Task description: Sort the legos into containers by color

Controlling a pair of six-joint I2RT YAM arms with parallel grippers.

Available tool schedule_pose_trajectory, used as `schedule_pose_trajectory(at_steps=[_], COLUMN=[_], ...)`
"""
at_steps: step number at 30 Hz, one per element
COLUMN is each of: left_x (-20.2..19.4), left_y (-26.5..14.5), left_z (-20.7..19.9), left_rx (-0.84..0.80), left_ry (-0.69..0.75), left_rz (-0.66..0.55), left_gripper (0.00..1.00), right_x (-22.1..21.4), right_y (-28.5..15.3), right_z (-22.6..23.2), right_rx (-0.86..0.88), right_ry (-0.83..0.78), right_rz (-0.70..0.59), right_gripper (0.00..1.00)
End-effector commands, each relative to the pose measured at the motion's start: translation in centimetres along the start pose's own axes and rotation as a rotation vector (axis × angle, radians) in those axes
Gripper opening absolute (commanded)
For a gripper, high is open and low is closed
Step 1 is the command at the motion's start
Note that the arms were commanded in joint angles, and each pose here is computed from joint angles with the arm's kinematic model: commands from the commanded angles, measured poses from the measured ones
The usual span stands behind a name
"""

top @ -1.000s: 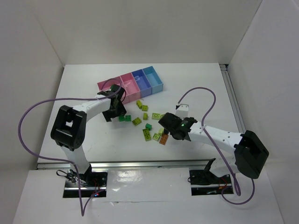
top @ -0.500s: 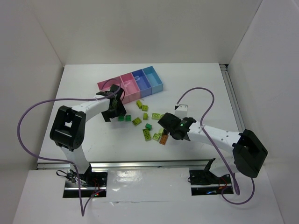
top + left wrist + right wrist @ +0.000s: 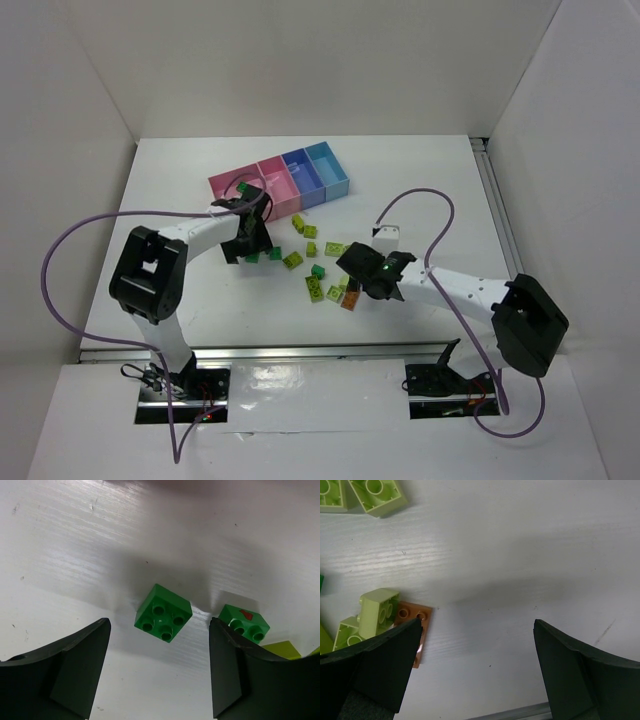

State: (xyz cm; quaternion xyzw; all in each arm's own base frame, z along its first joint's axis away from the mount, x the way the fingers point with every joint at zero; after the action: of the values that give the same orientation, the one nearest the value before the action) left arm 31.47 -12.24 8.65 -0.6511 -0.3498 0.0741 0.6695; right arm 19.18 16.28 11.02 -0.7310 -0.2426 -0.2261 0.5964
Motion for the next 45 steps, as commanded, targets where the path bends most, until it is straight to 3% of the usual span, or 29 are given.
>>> schedule_pose_trajectory(at_steps=[1, 6, 15, 21, 23, 27, 30, 38, 43, 45], left_x=[0.2, 0.2, -1.5, -1.7, -1.4, -0.2, 1.4, 7.7, 11.8, 13.1], left_y=[0.5, 1.9, 0.7, 1.2, 1.2, 0.2, -1.3, -6.2, -4.3, -3.4], left_z=[0.0, 0.0, -2.3, -2.0, -2.1, -2.2, -2.8, -3.7, -4.9, -4.7], left_rx=[0.033, 0.096, 0.018, 0.061, 0.074, 0.079, 0.041, -0.074, -0.063, -0.051], left_ry=[0.050, 0.087, 0.168, 0.147, 0.148, 0.144, 0.142, 0.063, 0.004, -0.021], left_rz=[-0.015, 0.000, -0.004, -0.001, -0.015, -0.037, -0.067, -0.170, -0.143, -0.130], left_gripper=[0.82, 0.77, 0.61, 0.55, 0.49, 0.26, 0.19, 0.16, 0.16, 0.25], right_x=[0.9, 0.8, 0.7, 1.0, 1.0, 0.6, 0.6, 0.7, 0.7, 1.0], right_y=[-0.2, 0.0, 0.1, 0.0, 0.0, 0.1, 0.1, 0.1, -0.1, -0.4], right_z=[1.0, 1.0, 1.3, 1.4, 1.4, 1.1, 1.1, 1.3, 1.1, 1.0], right_rx=[0.027, 0.022, 0.029, 0.034, 0.034, 0.024, 0.024, 0.029, 0.029, 0.025], right_ry=[0.017, 0.011, 0.011, 0.017, 0.017, 0.006, 0.006, 0.011, 0.011, 0.015], right_rz=[-0.032, -0.026, -0.020, -0.026, -0.026, -0.015, -0.014, -0.020, -0.020, -0.030], right_gripper=[1.00, 1.00, 1.00, 1.00, 1.00, 1.00, 1.00, 1.00, 1.00, 1.00])
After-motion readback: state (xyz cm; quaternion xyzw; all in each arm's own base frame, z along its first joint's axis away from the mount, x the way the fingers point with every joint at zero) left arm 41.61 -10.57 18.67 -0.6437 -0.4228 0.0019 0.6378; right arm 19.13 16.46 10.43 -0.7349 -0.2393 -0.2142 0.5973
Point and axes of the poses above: each gripper's point midway between its finger pads, its own y axis out along the fingers, its own z axis along the line the jaws close on, x = y × z, the point moved 6 cm from there along -y, back along the fingers, and after that the axes turned 10 degrees about -y, right-handed, at the moved point
